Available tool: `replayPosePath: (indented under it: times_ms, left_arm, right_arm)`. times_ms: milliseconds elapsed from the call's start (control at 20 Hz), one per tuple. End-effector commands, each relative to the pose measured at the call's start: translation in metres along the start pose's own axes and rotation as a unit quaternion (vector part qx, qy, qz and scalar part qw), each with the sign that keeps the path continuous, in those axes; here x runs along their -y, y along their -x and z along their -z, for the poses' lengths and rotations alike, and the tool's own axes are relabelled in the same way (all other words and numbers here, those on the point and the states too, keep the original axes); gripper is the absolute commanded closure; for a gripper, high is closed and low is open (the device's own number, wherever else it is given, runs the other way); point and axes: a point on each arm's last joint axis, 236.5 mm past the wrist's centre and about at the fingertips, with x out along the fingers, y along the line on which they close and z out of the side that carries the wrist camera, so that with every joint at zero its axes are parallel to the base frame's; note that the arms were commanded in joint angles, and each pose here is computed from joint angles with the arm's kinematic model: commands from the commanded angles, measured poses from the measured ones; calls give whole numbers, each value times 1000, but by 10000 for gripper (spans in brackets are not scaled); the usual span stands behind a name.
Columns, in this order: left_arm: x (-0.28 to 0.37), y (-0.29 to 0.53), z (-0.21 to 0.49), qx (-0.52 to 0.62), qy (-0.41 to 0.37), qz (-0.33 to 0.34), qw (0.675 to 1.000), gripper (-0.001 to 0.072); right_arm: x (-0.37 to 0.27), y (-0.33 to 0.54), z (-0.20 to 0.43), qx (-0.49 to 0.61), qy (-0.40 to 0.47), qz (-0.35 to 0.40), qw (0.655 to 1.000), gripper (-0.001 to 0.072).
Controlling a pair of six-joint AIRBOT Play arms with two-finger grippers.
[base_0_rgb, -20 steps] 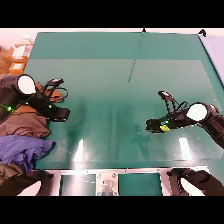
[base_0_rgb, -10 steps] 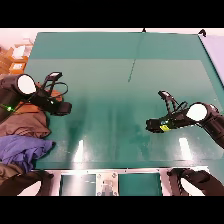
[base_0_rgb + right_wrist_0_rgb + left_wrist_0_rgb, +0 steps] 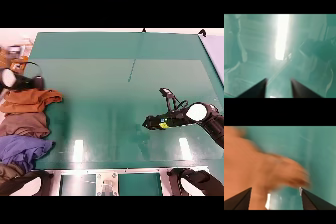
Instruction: Fold the shirts.
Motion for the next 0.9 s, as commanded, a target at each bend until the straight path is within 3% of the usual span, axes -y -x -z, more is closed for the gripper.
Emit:
replayPosePath:
  times_ms: [0,150,450,500,600,700,850]
  left_arm:
    - [-101,-22,-10,-5,114,-66,991,-10]
    - [-128,-61,14,-46,144,-55,987,-13]
    - [-121,-141,85,-160,115,-44,979,-13]
    - [-118,-145,89,-166,121,-40,978,62]
    - [-109,-143,81,-163,139,-22,977,686]
    - [-94,-132,59,-159,136,16,978,680]
    - [-46,-99,0,-134,133,111,976,681]
  right_arm:
    - [-1,0,-12,24,0,-1,1000,242]
    - [-1,0,-16,35,0,-2,999,198]
    - [-1,1,-17,37,1,-2,999,198]
    - [-1,1,-17,36,1,-2,999,200]
    - [-2,1,-18,37,0,-3,999,221]
    - [-3,3,-20,39,1,-4,999,365]
    - [-8,9,-26,46,5,-7,999,422]
